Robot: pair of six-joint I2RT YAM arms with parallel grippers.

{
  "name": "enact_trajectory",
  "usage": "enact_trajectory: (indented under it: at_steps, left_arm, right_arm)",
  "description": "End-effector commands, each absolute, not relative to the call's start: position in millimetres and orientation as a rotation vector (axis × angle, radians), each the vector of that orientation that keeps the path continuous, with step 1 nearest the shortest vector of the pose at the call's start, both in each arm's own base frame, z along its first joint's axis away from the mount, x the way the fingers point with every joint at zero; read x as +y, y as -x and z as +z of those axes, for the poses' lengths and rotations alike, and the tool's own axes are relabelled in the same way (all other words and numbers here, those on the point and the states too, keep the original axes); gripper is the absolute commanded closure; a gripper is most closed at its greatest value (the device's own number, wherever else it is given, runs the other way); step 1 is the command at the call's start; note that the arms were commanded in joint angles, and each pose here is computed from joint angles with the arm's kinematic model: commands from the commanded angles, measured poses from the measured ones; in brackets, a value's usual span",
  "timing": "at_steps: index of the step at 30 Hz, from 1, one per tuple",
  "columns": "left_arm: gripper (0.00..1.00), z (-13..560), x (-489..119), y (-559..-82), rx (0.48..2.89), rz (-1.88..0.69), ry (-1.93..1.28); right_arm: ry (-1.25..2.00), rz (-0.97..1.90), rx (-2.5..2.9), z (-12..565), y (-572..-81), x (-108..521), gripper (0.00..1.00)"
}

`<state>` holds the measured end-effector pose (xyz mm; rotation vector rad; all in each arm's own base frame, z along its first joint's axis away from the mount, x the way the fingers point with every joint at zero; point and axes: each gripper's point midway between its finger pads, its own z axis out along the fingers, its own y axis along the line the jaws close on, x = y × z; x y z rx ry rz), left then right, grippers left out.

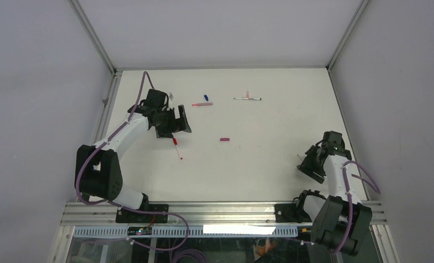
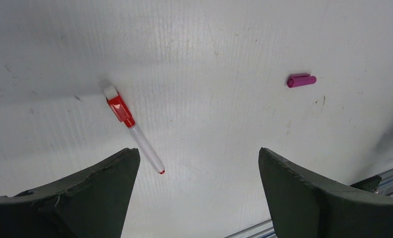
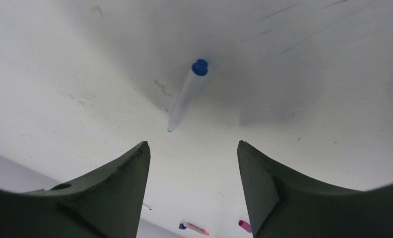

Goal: Insert the pens into the pen caps

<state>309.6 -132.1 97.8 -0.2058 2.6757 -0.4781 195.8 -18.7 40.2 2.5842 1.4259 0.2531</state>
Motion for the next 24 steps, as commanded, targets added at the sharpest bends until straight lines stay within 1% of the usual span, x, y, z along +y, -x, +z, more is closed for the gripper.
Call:
enact_trajectory:
  at_steps: [1, 6, 10, 12, 24]
  left_arm:
    - [0.07, 110.0, -136.8, -319.3, 2.657, -0.520, 0.170]
    - [0.07, 110.4, -137.9, -321.9, 2.662, -0.526, 0.166]
    - [0.07, 108.4, -137.1, -322.3, 2.674, -0.524, 0.165]
    - [0.07, 107.9, -136.6, -322.8, 2.677, -0.522, 0.168]
    - [0.07, 102.5, -135.7, -321.4, 2.701, -0.526, 0.181]
  right_arm:
    - [-2.550, 0.262, 1.310, 55.8, -216.0, -42.8, 0.33]
    - [-2.601, 0.326, 1.266, 44.6, -224.2, -45.6, 0.34]
    - [-2.624, 0.346, 1.284, 41.2, -228.1, -45.6, 0.43]
    - [-2.628, 0.346, 1.288, 40.0, -228.8, -45.9, 0.44]
    - [-2.735, 0.359, 1.321, 22.0, -220.5, -29.9, 0.45]
